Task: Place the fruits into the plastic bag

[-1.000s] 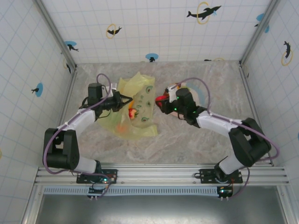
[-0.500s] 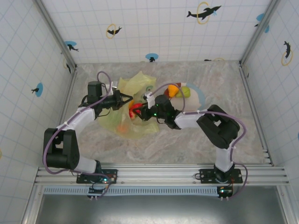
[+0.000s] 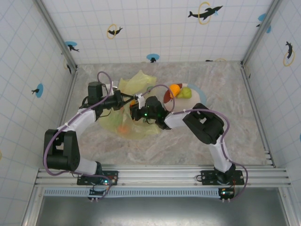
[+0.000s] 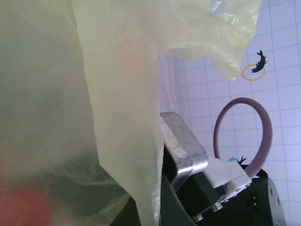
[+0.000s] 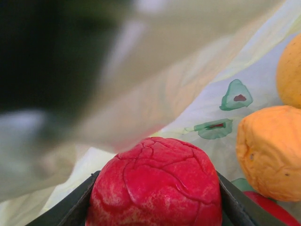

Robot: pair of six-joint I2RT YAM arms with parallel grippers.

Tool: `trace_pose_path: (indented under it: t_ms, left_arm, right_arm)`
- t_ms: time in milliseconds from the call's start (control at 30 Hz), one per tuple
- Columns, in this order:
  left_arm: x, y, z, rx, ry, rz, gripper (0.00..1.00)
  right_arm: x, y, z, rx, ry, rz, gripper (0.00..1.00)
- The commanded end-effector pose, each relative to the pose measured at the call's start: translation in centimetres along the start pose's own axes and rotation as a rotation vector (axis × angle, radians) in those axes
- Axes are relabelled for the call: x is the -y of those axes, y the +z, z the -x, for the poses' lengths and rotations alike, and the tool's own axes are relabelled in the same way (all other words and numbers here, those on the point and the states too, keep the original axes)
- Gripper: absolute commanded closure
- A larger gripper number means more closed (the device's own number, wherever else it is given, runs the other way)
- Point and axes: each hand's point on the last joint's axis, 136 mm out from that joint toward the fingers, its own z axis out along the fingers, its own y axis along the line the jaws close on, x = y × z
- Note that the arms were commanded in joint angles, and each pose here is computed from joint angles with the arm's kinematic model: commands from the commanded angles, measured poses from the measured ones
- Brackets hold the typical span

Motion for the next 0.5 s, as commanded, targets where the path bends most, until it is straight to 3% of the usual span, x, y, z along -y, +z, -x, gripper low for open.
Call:
trace_pose_path:
  t_ms: [0, 267, 467]
  left_arm:
    - [0.9, -0.1, -0.1, 0.005, 0.022, -0.030, 1.00]
    - [0.8, -0.1, -0.1, 0.004, 0.020, -0.028, 1.00]
    - [0.7, -0.1, -0.2, 0.003, 0.020, -0.026, 1.00]
  right_arm:
    - [-1.5, 1.3, 1.1, 0.043, 0.014, 0.076, 0.43]
    - [-1.6, 2.7, -0.5, -0.025, 0.026, 0.099, 0.37]
    - [-1.3, 1.3, 0.8, -0.006, 0.003, 0.081, 0.24]
